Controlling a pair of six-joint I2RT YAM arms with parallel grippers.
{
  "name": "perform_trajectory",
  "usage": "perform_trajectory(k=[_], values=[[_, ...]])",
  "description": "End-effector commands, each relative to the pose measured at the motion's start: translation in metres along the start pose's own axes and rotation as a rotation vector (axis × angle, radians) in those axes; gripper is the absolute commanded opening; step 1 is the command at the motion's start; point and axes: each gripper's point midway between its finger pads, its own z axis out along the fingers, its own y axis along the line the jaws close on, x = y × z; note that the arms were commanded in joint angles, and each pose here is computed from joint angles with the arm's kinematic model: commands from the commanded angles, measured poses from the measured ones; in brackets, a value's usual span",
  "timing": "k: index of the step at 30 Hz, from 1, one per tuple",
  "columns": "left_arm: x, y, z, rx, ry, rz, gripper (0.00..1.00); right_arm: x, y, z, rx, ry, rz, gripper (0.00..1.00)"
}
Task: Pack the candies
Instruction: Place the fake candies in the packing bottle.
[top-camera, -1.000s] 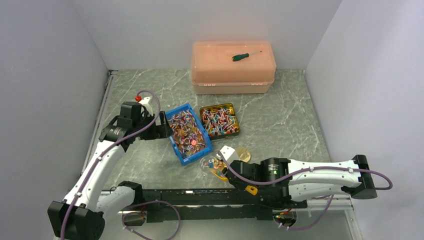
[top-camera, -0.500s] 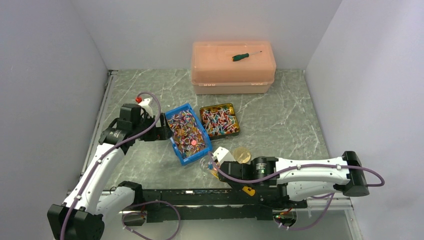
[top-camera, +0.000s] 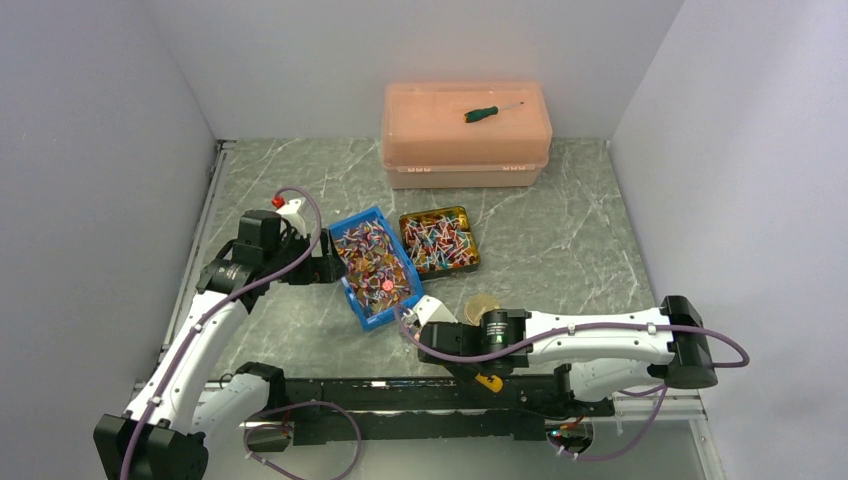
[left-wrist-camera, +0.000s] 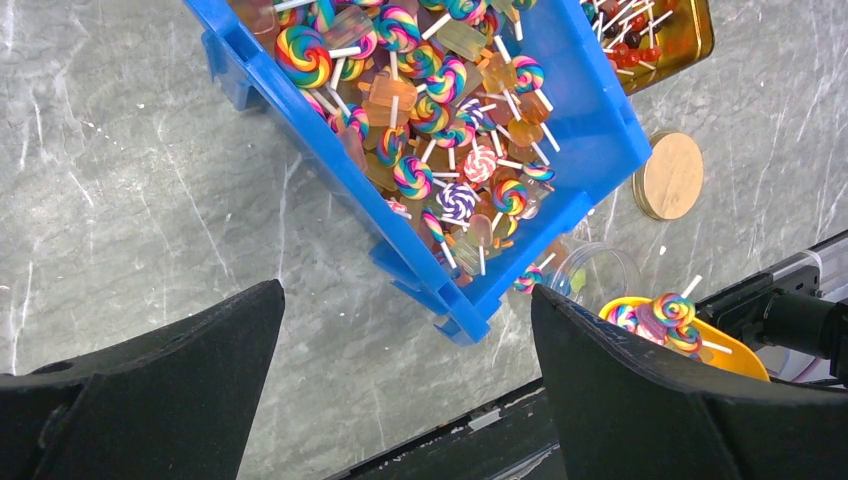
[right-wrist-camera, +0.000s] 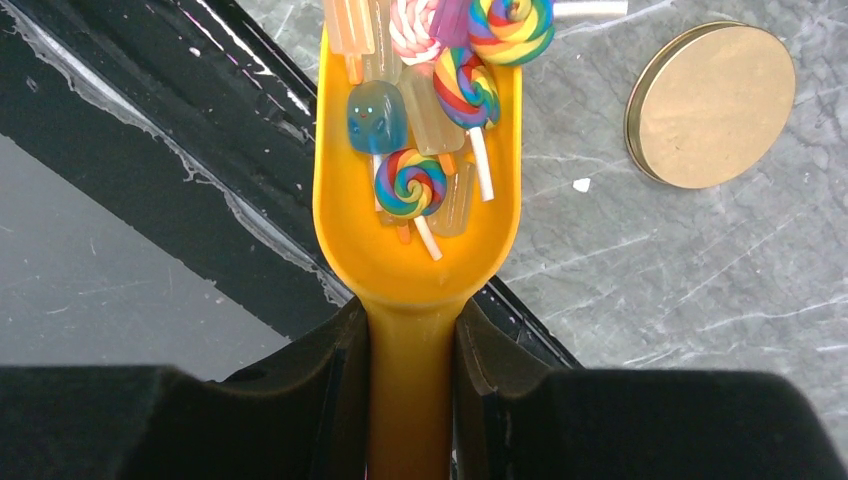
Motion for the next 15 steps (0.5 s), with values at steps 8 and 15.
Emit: perform_trajectory(k=[8,15], values=[[-0.0099,-0.0049,-0.0073,0.024,-0.063,0.033,0.99,-0.0064,0.0052,-0.0197,-0.008,0.080,-0.006,0.00],[-0.0099,-0.0038,-0.0088,0.017,-0.069,0.033,0.99,-0.0040,0.0013,-0.0194,0.007,0.139,0.003,0.00]])
